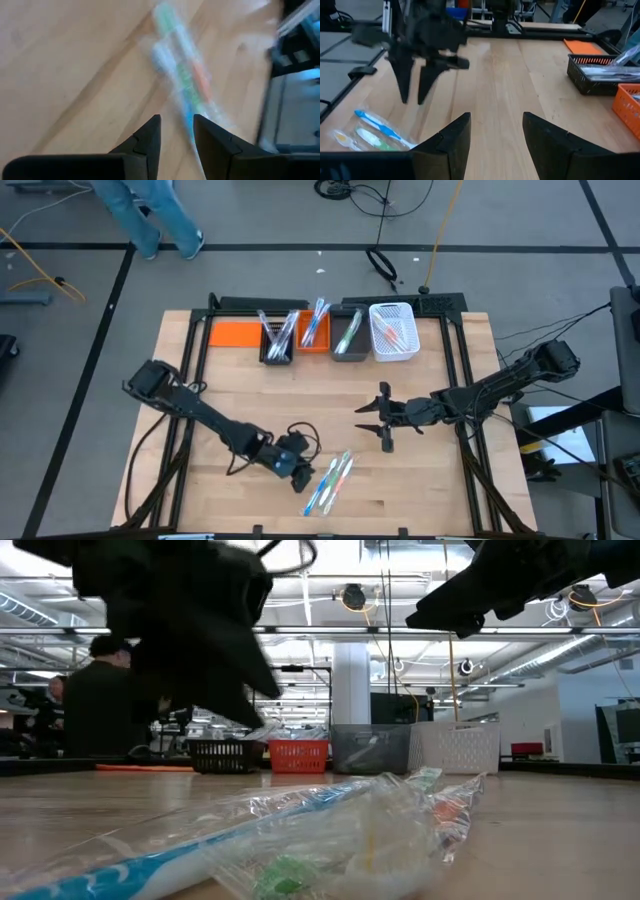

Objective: Pick & Place Toothbrushes
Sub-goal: Put the blue toothbrush into the orange basket

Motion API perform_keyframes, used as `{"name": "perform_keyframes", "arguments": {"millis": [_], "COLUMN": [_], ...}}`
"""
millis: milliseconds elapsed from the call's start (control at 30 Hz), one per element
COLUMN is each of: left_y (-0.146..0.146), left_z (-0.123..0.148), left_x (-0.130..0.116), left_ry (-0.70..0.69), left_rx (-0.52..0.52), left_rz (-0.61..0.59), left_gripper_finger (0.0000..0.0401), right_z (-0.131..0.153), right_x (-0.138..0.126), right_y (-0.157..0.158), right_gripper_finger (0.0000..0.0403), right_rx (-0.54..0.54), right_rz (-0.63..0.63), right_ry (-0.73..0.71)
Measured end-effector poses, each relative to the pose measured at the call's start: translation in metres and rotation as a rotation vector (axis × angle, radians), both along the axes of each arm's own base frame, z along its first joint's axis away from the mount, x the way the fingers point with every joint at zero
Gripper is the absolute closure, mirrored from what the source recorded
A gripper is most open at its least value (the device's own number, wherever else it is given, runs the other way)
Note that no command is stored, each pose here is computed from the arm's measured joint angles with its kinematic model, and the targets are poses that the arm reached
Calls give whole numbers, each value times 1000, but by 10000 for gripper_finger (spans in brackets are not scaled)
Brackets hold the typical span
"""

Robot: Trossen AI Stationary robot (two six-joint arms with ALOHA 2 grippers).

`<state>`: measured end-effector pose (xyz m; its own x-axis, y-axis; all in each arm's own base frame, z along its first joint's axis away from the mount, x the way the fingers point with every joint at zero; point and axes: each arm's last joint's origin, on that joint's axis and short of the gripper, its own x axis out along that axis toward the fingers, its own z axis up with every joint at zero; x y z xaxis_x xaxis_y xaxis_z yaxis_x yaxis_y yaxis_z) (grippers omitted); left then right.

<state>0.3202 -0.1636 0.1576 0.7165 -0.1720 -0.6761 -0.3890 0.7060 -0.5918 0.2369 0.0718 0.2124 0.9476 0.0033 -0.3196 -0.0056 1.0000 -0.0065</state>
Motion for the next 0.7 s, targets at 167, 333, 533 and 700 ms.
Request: {"name": "perform_keyframes", "arguments": {"millis": [167,333,533,700], "left_y": [-8,-16,-22,-27], "left_z": [-19,-35,-48,-47], "left_x": [6,17,31,40], "left_ry": [4,11,39,33], "left_rx": [-52,-95,-120,-116], "left_rz": [-33,-74,-102,-131], "left_gripper_finger": [286,286,286,286], "right_z": [1,1,1,0], "right_x": [0,0,0,0], "right_y": [0,0,0,0], "right_gripper_finger": [232,232,232,232], "right_rx": [3,20,20,19], "right_rz": [0,-4,-3,-4], "right_ry": [-10,-8,-5,-2]}}
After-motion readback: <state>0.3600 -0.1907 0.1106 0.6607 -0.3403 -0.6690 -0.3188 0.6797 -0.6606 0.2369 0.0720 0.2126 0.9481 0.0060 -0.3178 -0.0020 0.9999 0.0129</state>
